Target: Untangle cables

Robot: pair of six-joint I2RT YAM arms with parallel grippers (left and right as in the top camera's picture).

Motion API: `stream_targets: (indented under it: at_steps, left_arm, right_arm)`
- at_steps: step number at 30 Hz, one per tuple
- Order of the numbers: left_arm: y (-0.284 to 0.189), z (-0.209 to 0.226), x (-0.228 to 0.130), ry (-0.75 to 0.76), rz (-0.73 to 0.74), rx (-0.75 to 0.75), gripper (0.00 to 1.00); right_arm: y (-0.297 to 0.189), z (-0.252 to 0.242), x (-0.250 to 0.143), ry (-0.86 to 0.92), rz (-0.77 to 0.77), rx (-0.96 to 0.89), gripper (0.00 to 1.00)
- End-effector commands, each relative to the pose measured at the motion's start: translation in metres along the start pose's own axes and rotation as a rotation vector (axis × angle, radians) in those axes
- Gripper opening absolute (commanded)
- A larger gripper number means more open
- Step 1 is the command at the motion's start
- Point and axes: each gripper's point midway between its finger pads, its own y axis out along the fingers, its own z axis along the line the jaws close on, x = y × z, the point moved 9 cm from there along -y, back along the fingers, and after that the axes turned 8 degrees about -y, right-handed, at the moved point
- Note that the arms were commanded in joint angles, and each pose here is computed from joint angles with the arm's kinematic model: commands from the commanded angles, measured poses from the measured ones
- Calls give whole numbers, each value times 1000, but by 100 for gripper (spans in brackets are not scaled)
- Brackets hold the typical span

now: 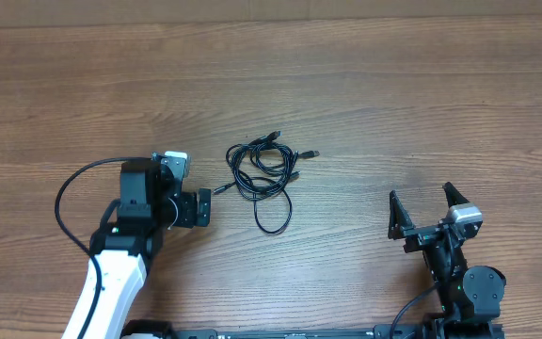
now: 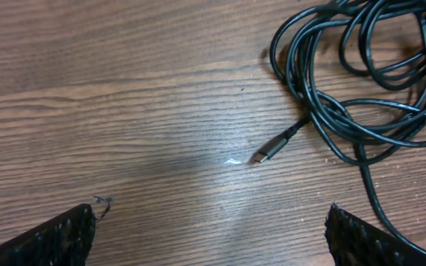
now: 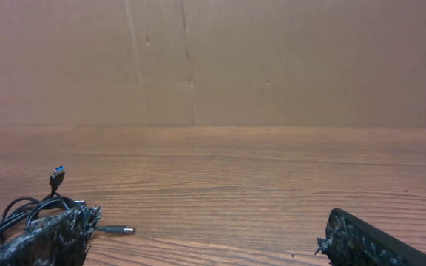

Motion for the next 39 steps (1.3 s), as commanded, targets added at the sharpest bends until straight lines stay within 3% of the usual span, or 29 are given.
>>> stream_targets:
  at_steps: [1, 15, 39]
  left_arm:
    - [5, -2, 12, -11, 28, -11, 100]
    - [35, -1, 18, -33, 197, -6, 100]
    - [36, -1, 19, -33, 194, -13, 100]
  right_arm:
    - [0, 1, -2, -8, -2, 3, 100]
    - [0, 1, -2, -8, -2, 3, 100]
    - [0, 1, -2, -8, -2, 3, 100]
